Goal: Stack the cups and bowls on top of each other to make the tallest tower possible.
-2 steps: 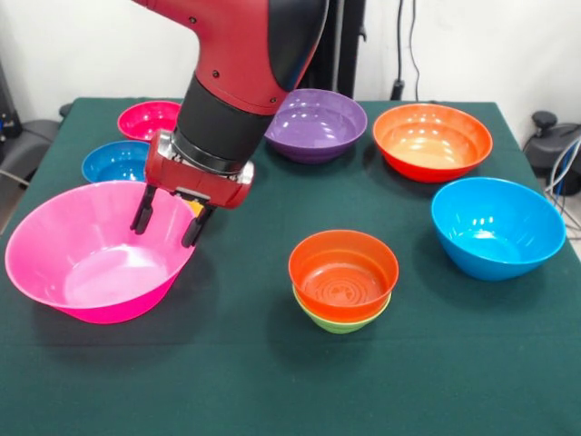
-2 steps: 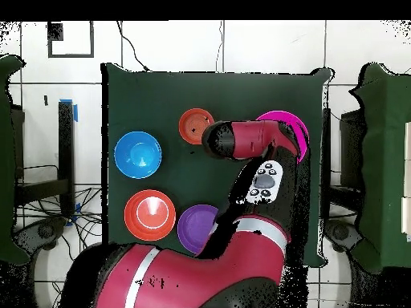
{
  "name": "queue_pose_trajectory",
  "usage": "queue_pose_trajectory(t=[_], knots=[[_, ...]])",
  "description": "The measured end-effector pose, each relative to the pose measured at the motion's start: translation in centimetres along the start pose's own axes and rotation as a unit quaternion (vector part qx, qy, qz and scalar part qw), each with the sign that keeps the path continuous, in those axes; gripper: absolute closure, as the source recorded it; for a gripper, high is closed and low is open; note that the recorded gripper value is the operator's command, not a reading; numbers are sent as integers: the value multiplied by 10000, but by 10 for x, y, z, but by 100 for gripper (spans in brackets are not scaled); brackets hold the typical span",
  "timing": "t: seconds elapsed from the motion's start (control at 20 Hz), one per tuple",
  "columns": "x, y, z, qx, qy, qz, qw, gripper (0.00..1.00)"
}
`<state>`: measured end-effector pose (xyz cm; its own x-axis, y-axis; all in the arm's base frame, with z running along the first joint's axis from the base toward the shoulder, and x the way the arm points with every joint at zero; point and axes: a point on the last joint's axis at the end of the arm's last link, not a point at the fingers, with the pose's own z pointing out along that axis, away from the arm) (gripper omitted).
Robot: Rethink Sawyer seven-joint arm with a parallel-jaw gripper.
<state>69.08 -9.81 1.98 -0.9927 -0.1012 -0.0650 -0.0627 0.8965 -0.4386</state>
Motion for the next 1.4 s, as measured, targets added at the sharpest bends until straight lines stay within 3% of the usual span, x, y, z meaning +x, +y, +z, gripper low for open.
queue_pose_trajectory(t=[0.7, 1.15, 1.4], knots=[[6, 6, 5, -42, 49, 5, 10000, 0], [1, 10, 9, -90, -125, 65, 9999, 0], [1, 12, 10, -126, -120, 115, 9998, 0]])
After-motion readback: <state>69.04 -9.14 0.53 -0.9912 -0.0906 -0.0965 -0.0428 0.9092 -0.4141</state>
